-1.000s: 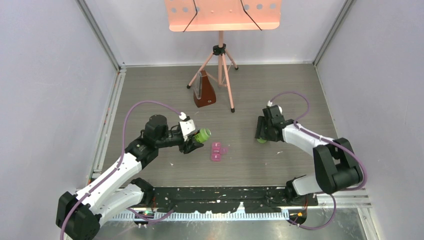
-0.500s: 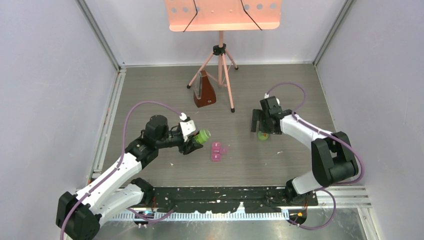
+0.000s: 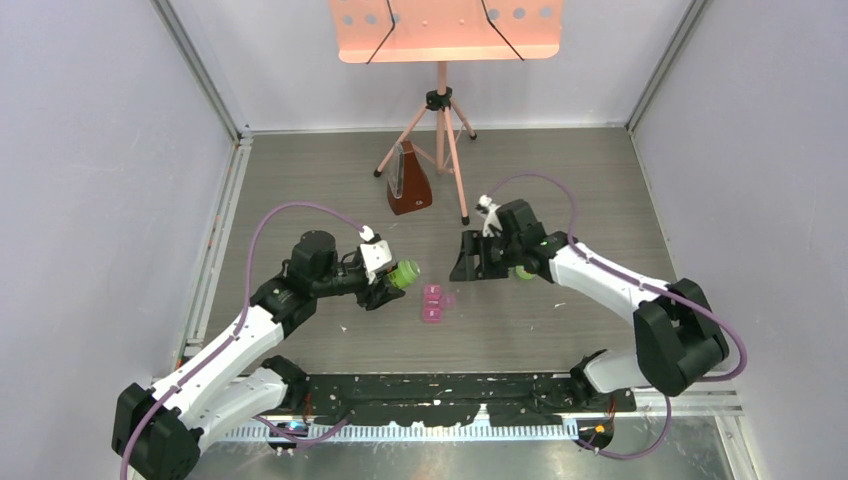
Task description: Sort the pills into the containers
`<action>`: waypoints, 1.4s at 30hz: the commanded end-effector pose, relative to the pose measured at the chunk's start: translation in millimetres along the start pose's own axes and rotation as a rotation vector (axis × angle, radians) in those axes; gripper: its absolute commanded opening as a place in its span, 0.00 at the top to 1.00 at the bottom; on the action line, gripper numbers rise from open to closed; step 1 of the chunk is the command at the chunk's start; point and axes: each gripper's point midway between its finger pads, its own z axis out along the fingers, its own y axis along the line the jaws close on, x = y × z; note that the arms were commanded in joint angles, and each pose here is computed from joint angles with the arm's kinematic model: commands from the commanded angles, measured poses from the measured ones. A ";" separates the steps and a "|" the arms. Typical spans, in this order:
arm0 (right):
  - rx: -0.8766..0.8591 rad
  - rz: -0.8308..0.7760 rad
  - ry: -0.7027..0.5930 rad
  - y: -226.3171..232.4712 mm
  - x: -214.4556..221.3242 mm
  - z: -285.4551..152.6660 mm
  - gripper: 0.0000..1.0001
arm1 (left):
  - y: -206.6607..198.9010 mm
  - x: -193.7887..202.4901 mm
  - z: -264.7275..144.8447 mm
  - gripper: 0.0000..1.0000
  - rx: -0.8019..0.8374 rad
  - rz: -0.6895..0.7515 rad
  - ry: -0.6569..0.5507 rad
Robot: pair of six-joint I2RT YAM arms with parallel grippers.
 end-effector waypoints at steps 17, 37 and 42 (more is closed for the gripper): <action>-0.141 0.022 0.237 40.0 45.6 46.8 0.54 | 7.0 -5.2 4.1 1.00 -0.025 -0.035 -0.001; 0.007 -0.069 0.336 5.1 53.9 27.2 0.90 | -10.5 7.0 24.7 1.00 0.068 -0.039 0.042; 0.011 -0.046 0.327 -7.1 53.2 17.9 0.86 | -21.3 19.6 35.6 1.00 0.122 -0.018 0.098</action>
